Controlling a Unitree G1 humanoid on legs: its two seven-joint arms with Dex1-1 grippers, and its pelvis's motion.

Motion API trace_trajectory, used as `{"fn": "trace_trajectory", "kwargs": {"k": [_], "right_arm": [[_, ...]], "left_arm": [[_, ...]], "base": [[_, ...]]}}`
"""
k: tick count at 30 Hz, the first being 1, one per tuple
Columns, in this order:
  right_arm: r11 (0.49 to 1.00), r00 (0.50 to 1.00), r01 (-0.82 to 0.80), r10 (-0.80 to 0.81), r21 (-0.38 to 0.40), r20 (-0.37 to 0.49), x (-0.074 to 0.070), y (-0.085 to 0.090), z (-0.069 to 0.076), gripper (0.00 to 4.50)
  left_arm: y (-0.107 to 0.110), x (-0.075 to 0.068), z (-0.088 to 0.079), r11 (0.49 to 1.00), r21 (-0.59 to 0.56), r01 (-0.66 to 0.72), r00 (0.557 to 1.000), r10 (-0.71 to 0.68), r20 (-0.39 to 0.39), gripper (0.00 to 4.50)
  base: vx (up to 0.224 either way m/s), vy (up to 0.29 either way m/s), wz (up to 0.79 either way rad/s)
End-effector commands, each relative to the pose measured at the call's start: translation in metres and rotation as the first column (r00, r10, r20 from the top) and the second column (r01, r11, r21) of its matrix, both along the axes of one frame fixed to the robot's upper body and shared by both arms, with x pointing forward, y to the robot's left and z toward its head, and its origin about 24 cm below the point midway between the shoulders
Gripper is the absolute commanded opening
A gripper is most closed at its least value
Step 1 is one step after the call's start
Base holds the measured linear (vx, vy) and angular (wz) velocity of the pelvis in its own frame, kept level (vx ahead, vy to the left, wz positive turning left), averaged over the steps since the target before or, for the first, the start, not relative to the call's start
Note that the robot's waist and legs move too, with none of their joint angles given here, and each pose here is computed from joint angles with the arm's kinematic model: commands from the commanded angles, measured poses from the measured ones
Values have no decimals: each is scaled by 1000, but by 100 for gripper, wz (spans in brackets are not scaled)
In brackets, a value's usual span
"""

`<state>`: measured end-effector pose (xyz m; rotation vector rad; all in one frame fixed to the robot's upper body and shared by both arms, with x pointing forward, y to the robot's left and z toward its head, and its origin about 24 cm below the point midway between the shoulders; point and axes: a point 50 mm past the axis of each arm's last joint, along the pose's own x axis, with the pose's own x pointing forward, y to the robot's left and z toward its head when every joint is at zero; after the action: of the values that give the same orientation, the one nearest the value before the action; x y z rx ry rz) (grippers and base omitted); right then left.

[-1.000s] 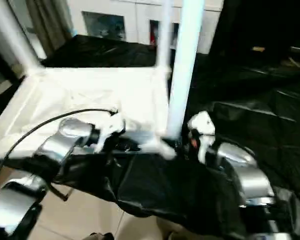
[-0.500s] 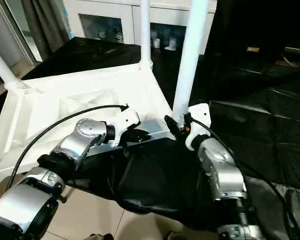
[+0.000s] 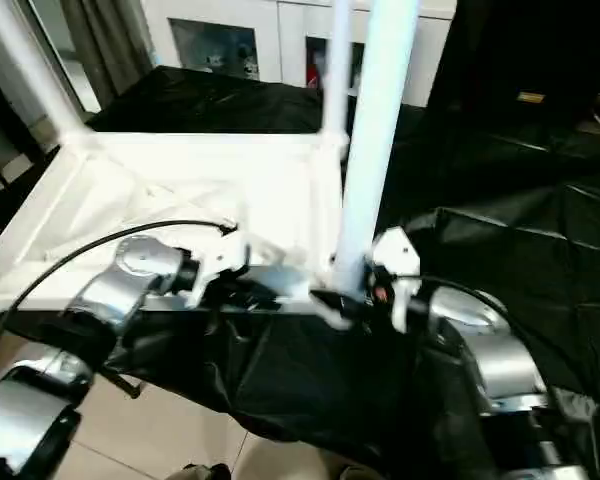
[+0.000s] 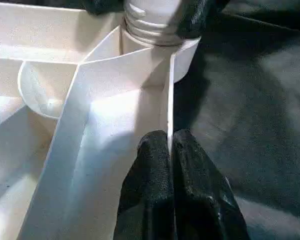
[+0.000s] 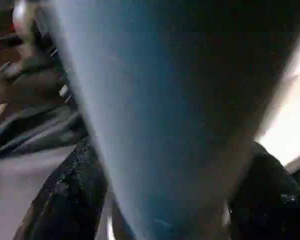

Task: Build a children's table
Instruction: Rotate leg to tighten

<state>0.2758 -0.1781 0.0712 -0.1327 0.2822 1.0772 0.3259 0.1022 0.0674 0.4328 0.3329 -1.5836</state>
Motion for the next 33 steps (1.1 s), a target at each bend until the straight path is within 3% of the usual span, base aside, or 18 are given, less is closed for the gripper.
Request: {"fn": "trace_trajectory", "kwargs": {"k": [1,3,11,14,17,19,23,27,30,32,33], "right_arm": [[998,998,-56,56,3,-11,-4,-1,4,324],[998,997,-70,70,-1,-19,-4,-4,4,291],[996,995,-87,89,31,-45,-8,-2,1,264],[998,998,-37,40,58,-48,-7,2,-4,263],[991,992,122,-121,47,-39,3,6,-15,262],[963,964,267,-267,29,-24,11,11,-26,262],[913,916,401,-398,79,-51,19,25,-31,262],[827,830,558,-555,67,-58,27,45,-41,262],[831,833,552,-553,73,-5,29,57,-40,262],[859,867,497,-497,123,-32,26,64,-37,262],[863,873,486,-485,137,-40,26,65,-36,318]], "left_arm": [[-3,-8,-2,996,-17,85,996,-86,-30,0],[0,-9,-2,995,-11,95,995,-95,-36,0],[1,-9,-3,997,-32,70,997,-71,-41,0],[-3,-5,-3,999,-42,5,1000,-5,-15,0],[-9,8,-4,989,-40,-142,989,143,41,0],[-17,17,-2,966,-68,-251,965,255,63,0],[-32,23,0,938,-94,-334,937,341,78,0],[-58,26,2,906,-139,-401,907,414,80,0],[-69,24,2,911,-140,-388,913,400,80,0],[-73,22,1,920,-137,-367,922,379,78,0],[-73,22,1,922,-135,-361,924,374,77,0]], "base": [[0,0,0],[0,0,0],[0,0,0],[0,0,0],[0,0,0],[0,0,0],[0,0,0],[0,0,0],[0,0,0],[0,0,0],[0,0,0]]}}
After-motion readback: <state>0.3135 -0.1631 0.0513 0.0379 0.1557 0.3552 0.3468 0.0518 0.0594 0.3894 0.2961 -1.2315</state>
